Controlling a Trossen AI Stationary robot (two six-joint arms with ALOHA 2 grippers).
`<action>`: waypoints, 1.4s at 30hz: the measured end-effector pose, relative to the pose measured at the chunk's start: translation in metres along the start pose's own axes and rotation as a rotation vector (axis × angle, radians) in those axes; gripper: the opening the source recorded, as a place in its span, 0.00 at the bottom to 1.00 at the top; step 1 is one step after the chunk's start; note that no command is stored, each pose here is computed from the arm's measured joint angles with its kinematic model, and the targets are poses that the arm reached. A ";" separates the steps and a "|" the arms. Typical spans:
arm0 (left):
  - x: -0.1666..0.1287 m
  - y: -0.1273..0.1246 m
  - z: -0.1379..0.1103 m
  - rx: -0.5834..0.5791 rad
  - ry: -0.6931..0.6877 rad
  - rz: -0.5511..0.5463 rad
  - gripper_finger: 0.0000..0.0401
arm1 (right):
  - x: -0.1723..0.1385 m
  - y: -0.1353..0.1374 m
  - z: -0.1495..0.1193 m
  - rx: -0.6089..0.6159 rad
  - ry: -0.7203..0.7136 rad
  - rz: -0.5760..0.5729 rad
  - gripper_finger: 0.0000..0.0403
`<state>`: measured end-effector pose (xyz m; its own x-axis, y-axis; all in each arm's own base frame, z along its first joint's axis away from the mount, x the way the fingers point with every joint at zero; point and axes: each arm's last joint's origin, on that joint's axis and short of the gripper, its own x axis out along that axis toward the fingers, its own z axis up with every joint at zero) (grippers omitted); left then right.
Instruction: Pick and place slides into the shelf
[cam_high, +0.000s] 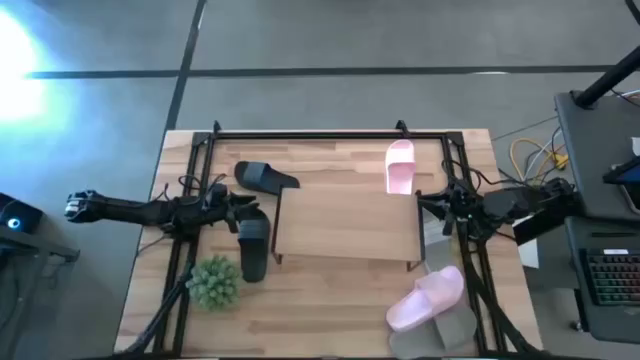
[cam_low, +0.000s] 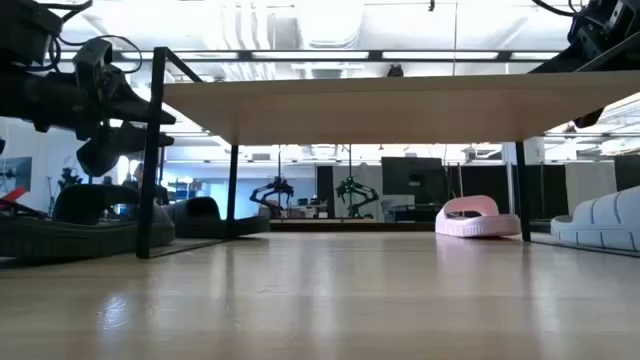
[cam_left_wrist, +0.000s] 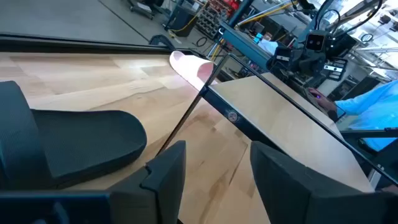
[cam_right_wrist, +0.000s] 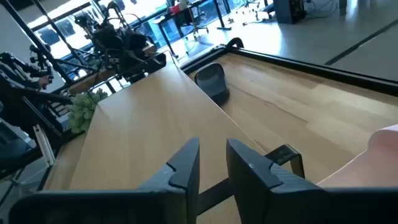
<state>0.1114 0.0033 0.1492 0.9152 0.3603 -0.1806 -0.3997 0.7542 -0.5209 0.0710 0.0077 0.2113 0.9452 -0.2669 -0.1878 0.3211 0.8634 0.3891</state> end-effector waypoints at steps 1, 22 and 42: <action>0.000 0.000 0.000 -0.001 0.000 0.000 0.41 | 0.000 0.000 0.000 0.000 0.000 0.000 0.17; 0.000 0.000 0.000 0.000 0.000 -0.001 0.41 | 0.000 0.000 0.000 0.001 0.000 0.000 0.17; 0.000 0.000 0.000 0.000 0.000 0.000 0.41 | 0.000 0.000 0.000 0.000 0.000 0.000 0.17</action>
<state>0.1114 0.0032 0.1492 0.9154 0.3600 -0.1803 -0.3993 0.7543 -0.5211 0.0710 0.0077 0.2114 0.9451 -0.2674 -0.1877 0.3215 0.8631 0.3894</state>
